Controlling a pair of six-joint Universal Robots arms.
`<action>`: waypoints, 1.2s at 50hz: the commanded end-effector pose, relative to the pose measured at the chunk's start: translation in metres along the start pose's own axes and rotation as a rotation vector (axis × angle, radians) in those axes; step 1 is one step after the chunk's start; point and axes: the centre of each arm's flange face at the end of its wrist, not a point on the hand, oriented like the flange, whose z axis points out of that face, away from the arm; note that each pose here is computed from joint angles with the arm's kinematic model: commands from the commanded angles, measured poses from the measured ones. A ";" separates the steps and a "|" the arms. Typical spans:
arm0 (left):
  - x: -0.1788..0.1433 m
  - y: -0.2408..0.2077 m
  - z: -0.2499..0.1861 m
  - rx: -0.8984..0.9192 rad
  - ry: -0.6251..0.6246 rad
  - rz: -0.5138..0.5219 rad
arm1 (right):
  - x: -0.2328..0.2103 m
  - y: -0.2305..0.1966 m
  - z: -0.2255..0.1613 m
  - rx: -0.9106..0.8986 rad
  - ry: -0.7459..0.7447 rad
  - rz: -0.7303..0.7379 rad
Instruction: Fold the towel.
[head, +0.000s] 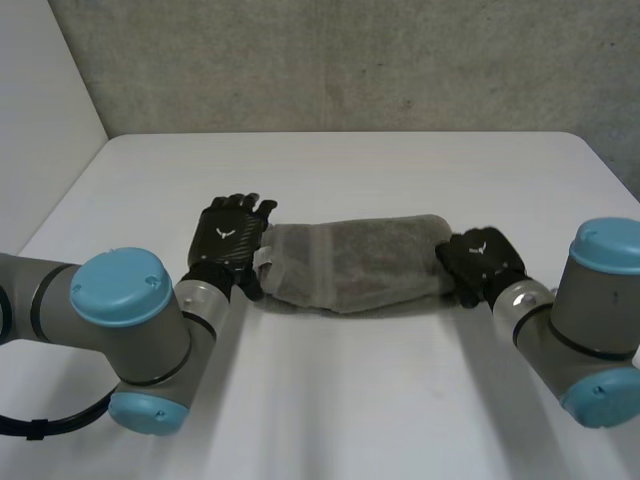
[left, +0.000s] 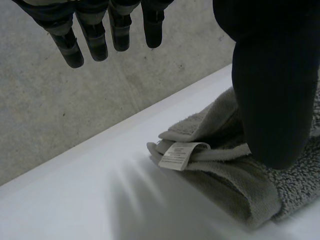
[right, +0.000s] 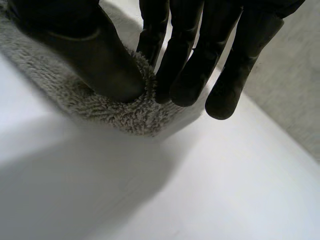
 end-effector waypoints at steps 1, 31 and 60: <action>-0.011 -0.020 -0.002 0.046 -0.038 0.002 | -0.015 -0.057 0.009 0.183 -0.017 -0.167; -0.062 -0.068 -0.002 0.180 -0.160 -0.056 | -0.142 -0.117 -0.022 0.417 -0.210 -0.241; 0.013 0.015 0.022 -0.155 0.068 -0.155 | -0.080 -0.056 0.047 0.032 -0.280 0.363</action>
